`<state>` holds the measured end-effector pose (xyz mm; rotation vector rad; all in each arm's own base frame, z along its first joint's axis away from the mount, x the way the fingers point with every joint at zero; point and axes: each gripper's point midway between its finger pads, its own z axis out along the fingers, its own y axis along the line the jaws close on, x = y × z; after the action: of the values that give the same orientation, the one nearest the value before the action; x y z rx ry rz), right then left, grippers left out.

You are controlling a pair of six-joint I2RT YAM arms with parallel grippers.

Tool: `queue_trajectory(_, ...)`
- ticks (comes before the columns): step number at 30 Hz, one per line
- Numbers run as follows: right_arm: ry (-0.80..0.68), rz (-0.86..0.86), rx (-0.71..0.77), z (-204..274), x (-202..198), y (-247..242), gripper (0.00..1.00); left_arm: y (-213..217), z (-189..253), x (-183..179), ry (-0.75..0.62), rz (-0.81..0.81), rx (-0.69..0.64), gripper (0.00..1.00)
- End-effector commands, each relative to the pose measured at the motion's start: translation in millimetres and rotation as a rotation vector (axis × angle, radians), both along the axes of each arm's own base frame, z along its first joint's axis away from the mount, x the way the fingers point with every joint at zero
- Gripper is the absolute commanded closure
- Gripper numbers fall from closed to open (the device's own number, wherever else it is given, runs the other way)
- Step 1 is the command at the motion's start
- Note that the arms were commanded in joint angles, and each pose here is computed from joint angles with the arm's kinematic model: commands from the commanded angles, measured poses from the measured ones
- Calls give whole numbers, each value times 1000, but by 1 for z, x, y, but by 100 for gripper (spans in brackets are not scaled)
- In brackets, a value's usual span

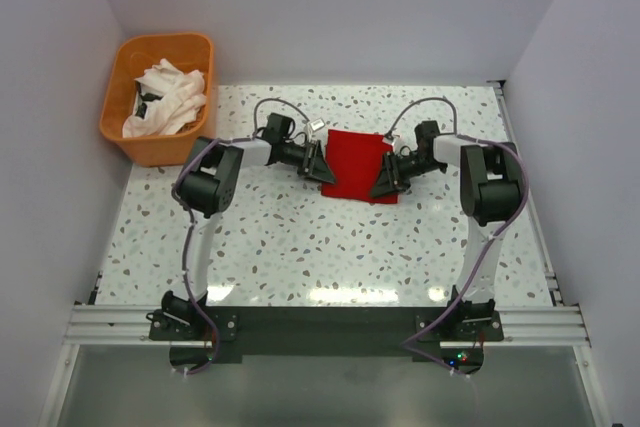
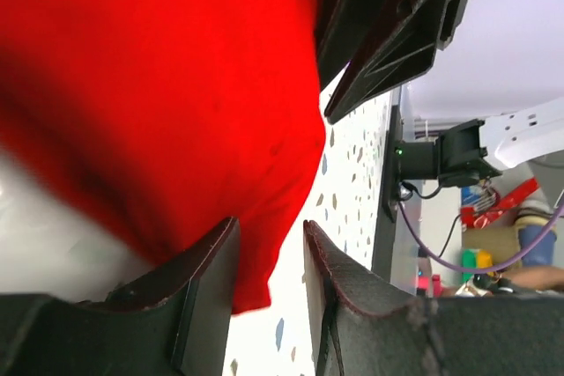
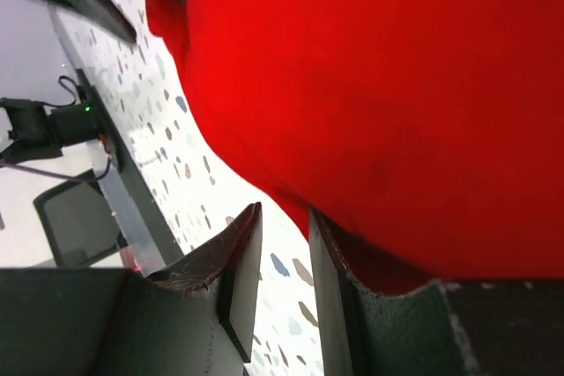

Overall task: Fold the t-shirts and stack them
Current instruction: Fold the tshirt

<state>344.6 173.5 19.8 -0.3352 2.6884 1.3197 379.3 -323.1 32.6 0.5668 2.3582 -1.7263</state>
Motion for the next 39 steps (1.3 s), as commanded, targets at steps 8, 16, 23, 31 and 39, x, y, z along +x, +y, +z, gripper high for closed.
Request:
queue_trajectory(8, -102, 109, 31, 52, -7, -16, 70, 31, 56, 12, -214, 61, -5, 57)
queue_trajectory(16, -400, -211, 21, 109, 101, -12, 60, -10, 125, 92, -486, 159, -96, 52)
queue_trajectory(23, -350, -404, -18, 57, 174, -20, 59, -32, 86, 152, -399, 283, -122, 51)
queue_trajectory(31, -314, -461, -134, 10, 191, -57, 59, -11, 3, 163, -252, 364, -25, 53)
queue_trajectory(39, -488, -442, -145, 55, 234, -59, 53, 21, 67, 173, -387, 450, -51, 50)
